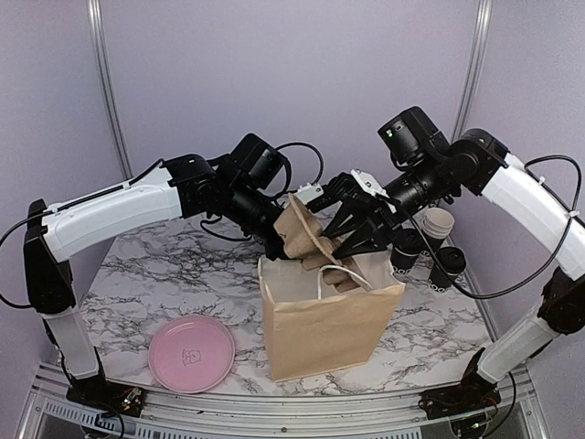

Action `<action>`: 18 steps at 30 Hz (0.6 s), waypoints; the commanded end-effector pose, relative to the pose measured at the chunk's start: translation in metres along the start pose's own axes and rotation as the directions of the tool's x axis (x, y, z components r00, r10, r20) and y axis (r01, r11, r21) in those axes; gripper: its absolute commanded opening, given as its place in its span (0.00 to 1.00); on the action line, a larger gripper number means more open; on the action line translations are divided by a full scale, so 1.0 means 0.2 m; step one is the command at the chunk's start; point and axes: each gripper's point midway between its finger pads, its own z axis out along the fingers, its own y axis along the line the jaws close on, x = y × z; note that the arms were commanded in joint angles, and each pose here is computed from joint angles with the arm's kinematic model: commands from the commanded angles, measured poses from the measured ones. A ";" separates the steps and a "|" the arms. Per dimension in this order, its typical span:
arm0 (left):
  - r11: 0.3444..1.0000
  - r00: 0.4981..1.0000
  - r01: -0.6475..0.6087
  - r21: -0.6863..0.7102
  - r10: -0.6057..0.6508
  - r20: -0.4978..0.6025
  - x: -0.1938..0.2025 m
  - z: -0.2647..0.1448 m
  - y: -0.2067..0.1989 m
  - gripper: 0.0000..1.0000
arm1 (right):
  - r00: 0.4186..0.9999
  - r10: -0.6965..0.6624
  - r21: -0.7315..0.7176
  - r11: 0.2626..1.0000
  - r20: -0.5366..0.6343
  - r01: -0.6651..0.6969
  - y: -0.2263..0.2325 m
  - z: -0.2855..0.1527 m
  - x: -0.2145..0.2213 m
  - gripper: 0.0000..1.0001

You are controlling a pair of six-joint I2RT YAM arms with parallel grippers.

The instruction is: Pack the takeout coffee

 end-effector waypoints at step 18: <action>0.999 1.000 0.000 -0.051 0.001 0.026 -0.07 -0.03 0.03 0.47 | 0.932 0.091 0.012 0.996 -0.351 -0.092 0.01 0.22 0.38 0.28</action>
